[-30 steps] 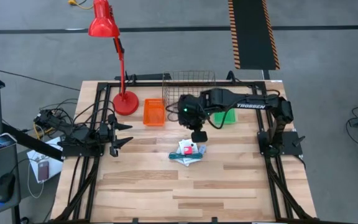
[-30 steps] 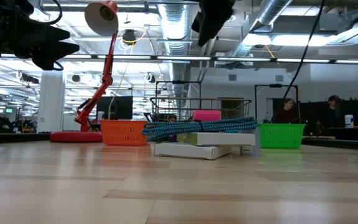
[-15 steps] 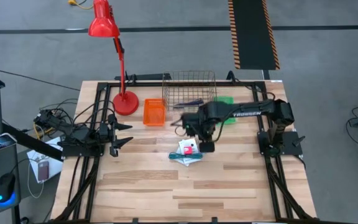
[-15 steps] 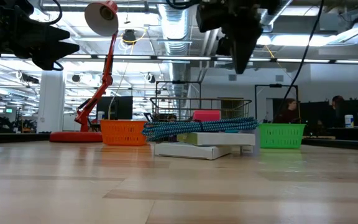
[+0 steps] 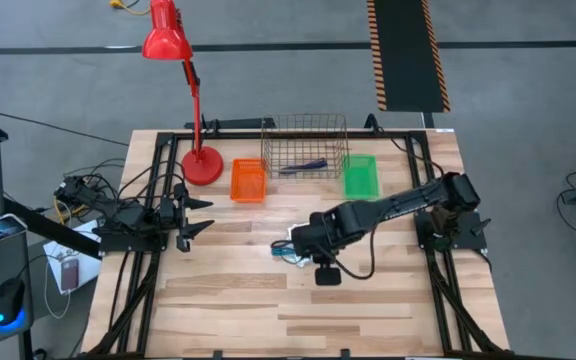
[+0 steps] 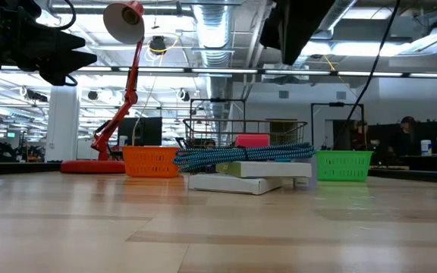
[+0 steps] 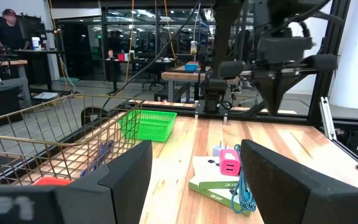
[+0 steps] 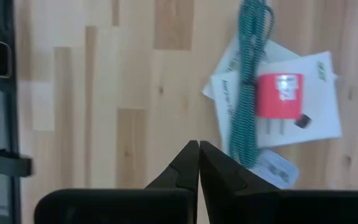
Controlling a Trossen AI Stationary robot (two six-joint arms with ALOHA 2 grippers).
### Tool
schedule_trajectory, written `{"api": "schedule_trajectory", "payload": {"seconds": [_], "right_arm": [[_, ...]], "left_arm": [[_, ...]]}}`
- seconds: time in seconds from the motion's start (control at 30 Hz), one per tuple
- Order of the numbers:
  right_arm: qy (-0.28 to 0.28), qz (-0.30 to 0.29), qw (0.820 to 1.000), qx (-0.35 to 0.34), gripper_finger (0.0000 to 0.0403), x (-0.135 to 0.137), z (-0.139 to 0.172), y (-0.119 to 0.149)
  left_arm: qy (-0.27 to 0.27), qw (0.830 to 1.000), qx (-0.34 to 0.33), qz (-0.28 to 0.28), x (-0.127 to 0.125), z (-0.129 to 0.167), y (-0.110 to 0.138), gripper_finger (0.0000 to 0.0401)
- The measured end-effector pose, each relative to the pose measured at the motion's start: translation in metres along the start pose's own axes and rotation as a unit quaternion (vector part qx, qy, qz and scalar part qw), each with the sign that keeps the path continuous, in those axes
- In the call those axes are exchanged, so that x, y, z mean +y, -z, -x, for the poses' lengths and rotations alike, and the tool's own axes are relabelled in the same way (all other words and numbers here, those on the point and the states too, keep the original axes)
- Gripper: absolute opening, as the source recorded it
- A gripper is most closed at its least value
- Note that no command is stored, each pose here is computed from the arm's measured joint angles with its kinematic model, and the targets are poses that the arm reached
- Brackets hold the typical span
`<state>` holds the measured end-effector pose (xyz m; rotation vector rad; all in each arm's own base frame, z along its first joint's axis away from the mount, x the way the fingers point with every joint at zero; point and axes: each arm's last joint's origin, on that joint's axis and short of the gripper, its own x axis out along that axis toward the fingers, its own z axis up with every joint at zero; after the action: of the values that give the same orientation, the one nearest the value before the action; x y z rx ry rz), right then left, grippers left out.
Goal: Pick and place items into bin
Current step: Put the blue charger cable into the wire basket
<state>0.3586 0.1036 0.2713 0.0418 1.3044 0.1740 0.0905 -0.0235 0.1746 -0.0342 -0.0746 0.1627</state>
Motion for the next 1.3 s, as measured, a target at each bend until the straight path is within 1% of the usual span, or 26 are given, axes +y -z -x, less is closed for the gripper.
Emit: {"api": "schedule_trajectory", "payload": {"seconds": [0.1, 0.23, 0.37, 0.5, 0.6, 0.73, 1.0, 1.3], "right_arm": [[-0.005, -0.009, 1.000, -0.009, 0.0015, 0.007, 0.000, -0.001], [-0.006, -0.023, 1.000, -0.020, 0.0054, 0.013, -0.001, -0.002], [-0.008, -0.018, 0.999, -0.026, 0.0093, 0.017, -0.001, -0.002], [-0.004, -0.004, 1.000, -0.029, 0.0113, 0.018, -0.001, -0.002], [0.002, 0.003, 1.000, -0.031, 0.0116, 0.017, -0.004, -0.001], [0.008, 0.010, 1.000, -0.009, 0.0115, 0.010, -0.015, 0.005], [0.014, 0.018, 1.000, 0.011, 0.0113, 0.003, -0.024, 0.011], [0.022, 0.011, 0.999, 0.037, 0.0113, -0.008, -0.038, 0.021]], "left_arm": [[0.000, 1.000, 0.000, 0.000, 0.000, 0.000, 0.000, 0.0233], [0.000, 1.000, 0.000, 0.000, 0.000, 0.000, 0.000, 0.0233], [0.000, 1.000, 0.000, 0.000, 0.000, 0.000, 0.000, 0.0233], [0.000, 1.000, 0.000, 0.000, 0.000, 0.000, 0.000, 0.0233], [0.000, 1.000, 0.000, 0.000, 0.000, 0.000, 0.000, 0.0233], [0.000, 1.000, 0.000, 0.000, 0.000, 0.000, 0.000, 0.0233], [0.000, 1.000, 0.000, 0.000, 0.000, 0.000, 0.000, 0.0233], [0.000, 1.000, 0.000, 0.000, 0.000, 0.000, 0.000, 0.0233]]}}
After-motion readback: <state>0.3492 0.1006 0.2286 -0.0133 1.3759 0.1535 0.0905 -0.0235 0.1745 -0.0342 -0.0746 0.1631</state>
